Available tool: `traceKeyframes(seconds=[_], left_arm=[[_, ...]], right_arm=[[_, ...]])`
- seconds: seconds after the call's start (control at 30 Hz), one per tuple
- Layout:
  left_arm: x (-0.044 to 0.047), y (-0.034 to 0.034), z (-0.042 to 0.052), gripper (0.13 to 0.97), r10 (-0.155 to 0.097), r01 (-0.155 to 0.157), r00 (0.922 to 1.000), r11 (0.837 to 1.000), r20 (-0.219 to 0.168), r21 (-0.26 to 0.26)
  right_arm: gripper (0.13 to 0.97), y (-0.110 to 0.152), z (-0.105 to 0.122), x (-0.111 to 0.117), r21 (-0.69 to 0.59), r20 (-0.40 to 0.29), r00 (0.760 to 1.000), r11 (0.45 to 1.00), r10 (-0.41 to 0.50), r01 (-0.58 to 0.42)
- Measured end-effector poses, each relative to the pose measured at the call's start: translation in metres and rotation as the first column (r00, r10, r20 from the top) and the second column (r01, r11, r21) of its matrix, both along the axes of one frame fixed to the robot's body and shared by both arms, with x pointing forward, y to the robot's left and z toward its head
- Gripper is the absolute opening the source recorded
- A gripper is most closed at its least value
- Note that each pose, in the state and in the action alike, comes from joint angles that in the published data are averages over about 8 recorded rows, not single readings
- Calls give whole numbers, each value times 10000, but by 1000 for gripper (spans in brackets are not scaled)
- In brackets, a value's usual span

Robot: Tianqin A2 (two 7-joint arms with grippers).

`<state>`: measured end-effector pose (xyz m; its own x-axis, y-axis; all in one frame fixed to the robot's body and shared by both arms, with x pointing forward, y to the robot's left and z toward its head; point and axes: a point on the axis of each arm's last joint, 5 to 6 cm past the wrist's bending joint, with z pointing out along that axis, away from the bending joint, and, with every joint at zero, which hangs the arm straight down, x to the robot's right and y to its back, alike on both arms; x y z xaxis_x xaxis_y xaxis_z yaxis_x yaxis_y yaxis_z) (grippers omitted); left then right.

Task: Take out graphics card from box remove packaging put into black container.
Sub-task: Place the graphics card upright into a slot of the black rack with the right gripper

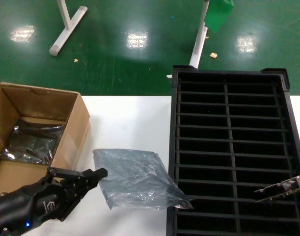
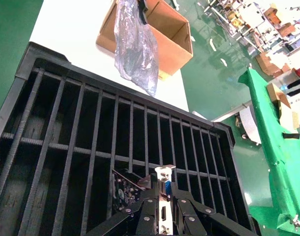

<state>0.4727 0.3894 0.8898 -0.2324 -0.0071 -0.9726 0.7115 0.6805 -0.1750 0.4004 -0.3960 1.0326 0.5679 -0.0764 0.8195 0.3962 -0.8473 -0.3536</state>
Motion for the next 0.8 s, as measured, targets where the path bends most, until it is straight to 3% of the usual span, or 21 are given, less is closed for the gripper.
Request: traceKeyframes(seconds=[0.43, 0.8], left_arm=[[-81, 77, -46, 142, 127, -127, 9999, 9999, -106, -4], [-97, 137, -65, 142, 210, -210, 9996, 9998, -176, 16]], right_arm=[[178, 76, -90, 63, -53, -45, 10000, 10000, 12, -12], [178, 140, -154, 116, -129, -166, 9999, 9999, 3, -5]])
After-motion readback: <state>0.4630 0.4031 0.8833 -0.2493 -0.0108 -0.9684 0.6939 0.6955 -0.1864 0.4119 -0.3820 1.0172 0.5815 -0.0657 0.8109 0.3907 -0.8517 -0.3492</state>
